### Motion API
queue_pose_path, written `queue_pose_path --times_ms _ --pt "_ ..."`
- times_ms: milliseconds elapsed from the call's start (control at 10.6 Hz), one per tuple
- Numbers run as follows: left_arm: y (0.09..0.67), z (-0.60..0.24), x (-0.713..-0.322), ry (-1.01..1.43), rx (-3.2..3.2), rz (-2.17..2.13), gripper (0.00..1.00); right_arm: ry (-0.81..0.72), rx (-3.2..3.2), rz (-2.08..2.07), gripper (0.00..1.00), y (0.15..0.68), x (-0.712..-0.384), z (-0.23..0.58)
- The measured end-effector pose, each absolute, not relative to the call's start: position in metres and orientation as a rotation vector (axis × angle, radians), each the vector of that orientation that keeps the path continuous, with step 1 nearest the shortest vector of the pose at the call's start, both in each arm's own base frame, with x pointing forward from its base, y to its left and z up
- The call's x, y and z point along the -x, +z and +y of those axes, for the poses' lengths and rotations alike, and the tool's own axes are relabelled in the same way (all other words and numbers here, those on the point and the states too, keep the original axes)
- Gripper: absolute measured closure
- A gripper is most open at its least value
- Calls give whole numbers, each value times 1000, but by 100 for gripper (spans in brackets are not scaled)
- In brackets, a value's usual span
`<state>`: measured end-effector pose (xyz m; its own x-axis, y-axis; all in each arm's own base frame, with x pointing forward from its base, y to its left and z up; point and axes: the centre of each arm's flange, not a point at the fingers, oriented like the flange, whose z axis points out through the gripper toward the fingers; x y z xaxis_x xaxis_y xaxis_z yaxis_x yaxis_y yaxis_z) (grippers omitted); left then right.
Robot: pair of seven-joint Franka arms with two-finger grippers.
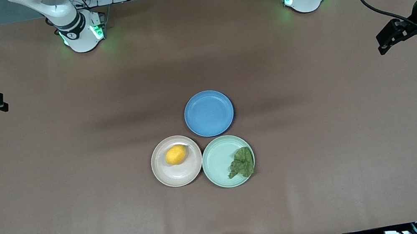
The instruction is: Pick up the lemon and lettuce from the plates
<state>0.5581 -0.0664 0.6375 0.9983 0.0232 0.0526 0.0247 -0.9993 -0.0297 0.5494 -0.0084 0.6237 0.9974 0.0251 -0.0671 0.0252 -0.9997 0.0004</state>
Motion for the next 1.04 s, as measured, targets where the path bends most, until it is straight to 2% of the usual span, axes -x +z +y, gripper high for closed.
queue_pose_path --times_ms 659,1035 --pt "631 -77 -562 -83 3133 -15 0 -107 -3138 40 0 624 -549 -8" --pt "582 -144 -606 -287 3189 142 0 -110 -3138 42 0 623 -549 -7"
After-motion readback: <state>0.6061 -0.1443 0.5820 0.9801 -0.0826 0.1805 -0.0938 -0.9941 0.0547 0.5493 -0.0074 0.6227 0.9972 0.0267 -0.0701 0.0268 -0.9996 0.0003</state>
